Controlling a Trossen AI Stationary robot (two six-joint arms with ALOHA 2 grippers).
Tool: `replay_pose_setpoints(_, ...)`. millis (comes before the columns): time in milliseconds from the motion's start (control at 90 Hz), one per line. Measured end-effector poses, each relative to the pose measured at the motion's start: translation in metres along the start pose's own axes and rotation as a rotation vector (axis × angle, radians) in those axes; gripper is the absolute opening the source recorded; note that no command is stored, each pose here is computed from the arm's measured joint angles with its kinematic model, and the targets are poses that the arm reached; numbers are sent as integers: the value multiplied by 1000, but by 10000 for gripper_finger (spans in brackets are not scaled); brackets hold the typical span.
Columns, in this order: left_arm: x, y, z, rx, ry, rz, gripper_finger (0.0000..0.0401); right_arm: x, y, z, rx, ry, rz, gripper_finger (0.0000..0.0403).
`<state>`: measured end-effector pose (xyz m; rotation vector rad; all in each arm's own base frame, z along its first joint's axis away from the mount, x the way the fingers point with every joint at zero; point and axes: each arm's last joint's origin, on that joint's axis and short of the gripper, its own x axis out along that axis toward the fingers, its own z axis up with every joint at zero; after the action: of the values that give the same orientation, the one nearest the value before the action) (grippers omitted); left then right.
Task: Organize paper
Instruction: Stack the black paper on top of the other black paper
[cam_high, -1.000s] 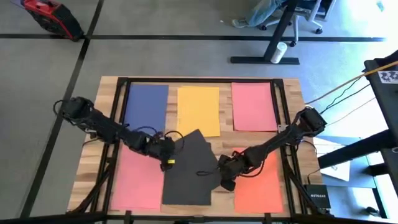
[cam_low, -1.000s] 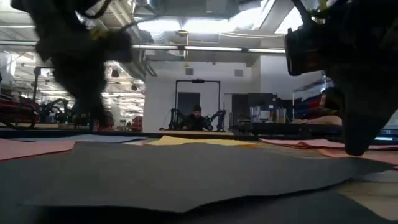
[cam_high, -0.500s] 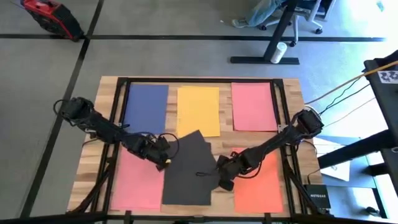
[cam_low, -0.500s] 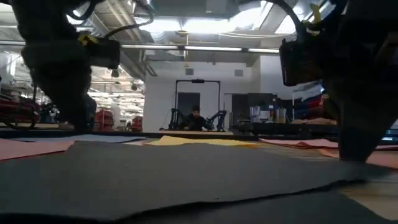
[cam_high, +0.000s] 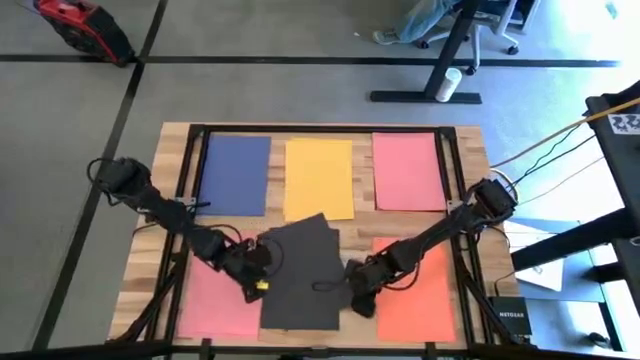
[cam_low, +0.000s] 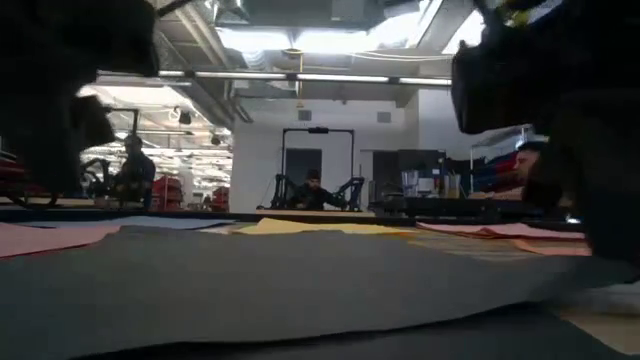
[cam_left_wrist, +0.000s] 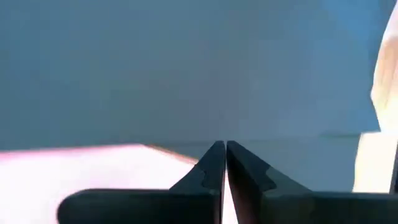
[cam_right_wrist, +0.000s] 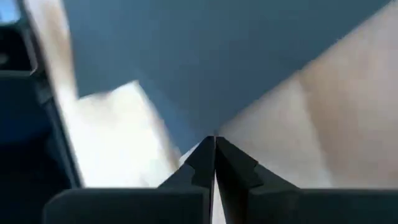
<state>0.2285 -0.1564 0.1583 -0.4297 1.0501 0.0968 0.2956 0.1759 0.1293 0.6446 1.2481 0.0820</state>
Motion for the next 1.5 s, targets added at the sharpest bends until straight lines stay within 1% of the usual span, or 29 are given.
replay_pose_setpoints(167,25,-11,-12,37,99,-24,0,-2,2,-2,-10,-32,-26,0)
replay_pose_setpoints(278,38,-24,-7,74,124,-39,0,-2,1,-2,0,-34,-30,0)
replay_pose_setpoints(411,47,-32,-1,127,144,-42,0,-3,1,-2,1,-35,-33,0)
replay_pose_setpoints(456,48,-33,2,126,140,-45,0,-3,1,-2,1,-36,-33,0)
replay_pose_setpoints(622,49,-30,8,109,142,-43,0,-3,1,-2,1,-36,-34,0)
replay_pose_setpoints(744,48,-24,9,107,171,4,0,-3,1,-2,-11,-37,-36,0)
replay_pose_setpoints(967,43,-19,9,105,147,73,0,-3,1,-1,-21,-50,-46,0)
replay_pose_setpoints(1100,42,-19,3,83,151,121,0,-3,1,-1,-21,-50,-46,0)
replay_pose_setpoints(1344,36,-21,-16,53,161,213,0,-3,1,-1,-22,-51,-45,0)
replay_pose_setpoints(1444,30,-20,-19,38,156,251,0,-3,1,-2,-22,-43,-42,0)
replay_pose_setpoints(1500,26,-20,-19,34,142,254,0,-3,2,-3,-26,-32,-39,0)
